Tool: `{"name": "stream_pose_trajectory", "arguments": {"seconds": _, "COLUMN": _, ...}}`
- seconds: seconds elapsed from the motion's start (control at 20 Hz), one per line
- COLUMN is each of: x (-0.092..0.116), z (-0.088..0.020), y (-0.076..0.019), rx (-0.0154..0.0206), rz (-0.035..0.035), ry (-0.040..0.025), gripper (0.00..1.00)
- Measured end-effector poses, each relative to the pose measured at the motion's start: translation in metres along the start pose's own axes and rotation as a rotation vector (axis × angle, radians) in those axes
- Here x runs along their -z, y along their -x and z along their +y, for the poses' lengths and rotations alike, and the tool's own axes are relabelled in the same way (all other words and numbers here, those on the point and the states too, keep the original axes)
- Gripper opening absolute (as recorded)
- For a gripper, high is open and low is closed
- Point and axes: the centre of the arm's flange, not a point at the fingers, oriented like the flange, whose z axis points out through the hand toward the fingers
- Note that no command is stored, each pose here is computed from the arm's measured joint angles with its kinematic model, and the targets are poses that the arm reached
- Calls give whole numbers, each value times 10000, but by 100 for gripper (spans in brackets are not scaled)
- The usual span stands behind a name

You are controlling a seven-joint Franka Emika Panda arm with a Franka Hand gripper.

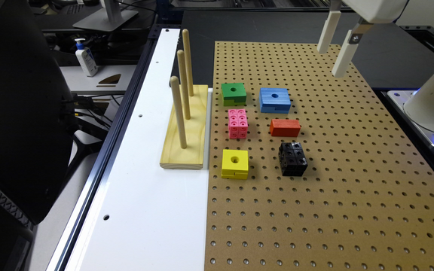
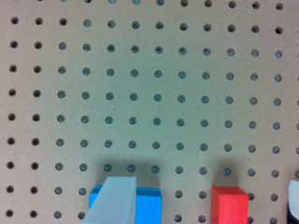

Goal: Pick up pink block.

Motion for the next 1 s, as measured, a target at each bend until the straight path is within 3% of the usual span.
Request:
{"name": "stream_pose_trajectory", "arguments": {"seconds": 0.4, "x": 6, "z": 4, "y": -5, "rx": -20, "rz": 12, "ry": -13, "gripper": 100}}
{"name": "stream_pose_trajectory", "arguments": {"seconds": 1.0, "x": 90, "z": -53, "y": -51, "rx": -3, "rz": 185, "ry": -194, "gripper": 100}}
